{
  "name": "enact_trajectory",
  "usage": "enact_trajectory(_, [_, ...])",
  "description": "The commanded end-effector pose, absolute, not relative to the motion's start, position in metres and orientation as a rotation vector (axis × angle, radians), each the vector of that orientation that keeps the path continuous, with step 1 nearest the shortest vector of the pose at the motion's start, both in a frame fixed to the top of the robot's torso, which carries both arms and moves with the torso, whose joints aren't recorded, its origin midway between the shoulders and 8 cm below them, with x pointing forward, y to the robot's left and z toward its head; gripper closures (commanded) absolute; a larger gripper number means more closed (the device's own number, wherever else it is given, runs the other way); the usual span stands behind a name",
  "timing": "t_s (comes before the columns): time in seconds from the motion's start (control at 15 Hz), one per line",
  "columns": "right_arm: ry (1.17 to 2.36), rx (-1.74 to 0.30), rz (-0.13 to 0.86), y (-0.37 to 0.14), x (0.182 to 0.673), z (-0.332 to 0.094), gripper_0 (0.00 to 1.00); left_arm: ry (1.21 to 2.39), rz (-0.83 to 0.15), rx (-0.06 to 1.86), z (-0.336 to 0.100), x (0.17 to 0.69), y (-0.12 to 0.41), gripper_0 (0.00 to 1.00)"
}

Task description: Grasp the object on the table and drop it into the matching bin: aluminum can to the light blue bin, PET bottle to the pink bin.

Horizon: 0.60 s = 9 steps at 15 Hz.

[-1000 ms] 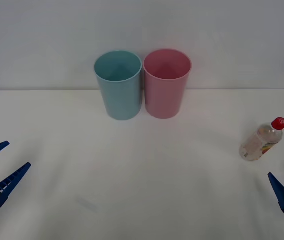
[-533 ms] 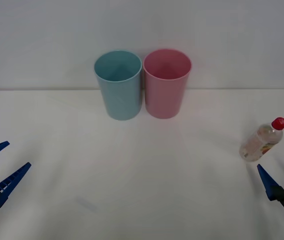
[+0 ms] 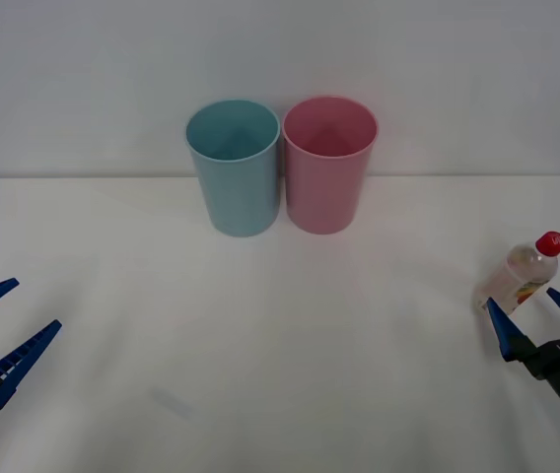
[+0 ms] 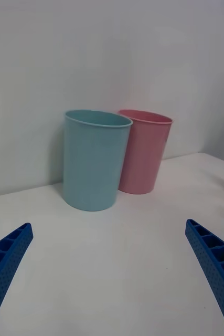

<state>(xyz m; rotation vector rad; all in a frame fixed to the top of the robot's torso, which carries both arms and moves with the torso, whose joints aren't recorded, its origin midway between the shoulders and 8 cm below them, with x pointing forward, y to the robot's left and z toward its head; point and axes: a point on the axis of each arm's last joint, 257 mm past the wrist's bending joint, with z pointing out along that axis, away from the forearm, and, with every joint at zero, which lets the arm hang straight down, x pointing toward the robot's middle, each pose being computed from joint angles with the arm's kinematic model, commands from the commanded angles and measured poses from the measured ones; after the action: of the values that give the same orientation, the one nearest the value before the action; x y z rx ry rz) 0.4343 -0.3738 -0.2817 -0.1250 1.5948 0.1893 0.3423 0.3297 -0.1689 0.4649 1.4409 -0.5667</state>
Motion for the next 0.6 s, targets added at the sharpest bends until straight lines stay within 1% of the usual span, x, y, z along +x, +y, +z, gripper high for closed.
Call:
enact_trajectory(0.07, [1.598, -0.117, 0.168, -0.371, 0.448, -0.28, 0.0, 1.441, -0.567, 0.465, -0.169, 0.342, 0.33, 0.0])
enact_trajectory(0.6, [1.623, -0.091, 0.108, -0.365, 0.479, -0.28, 0.0, 1.441, -0.567, 0.465, -0.169, 0.342, 0.33, 0.0])
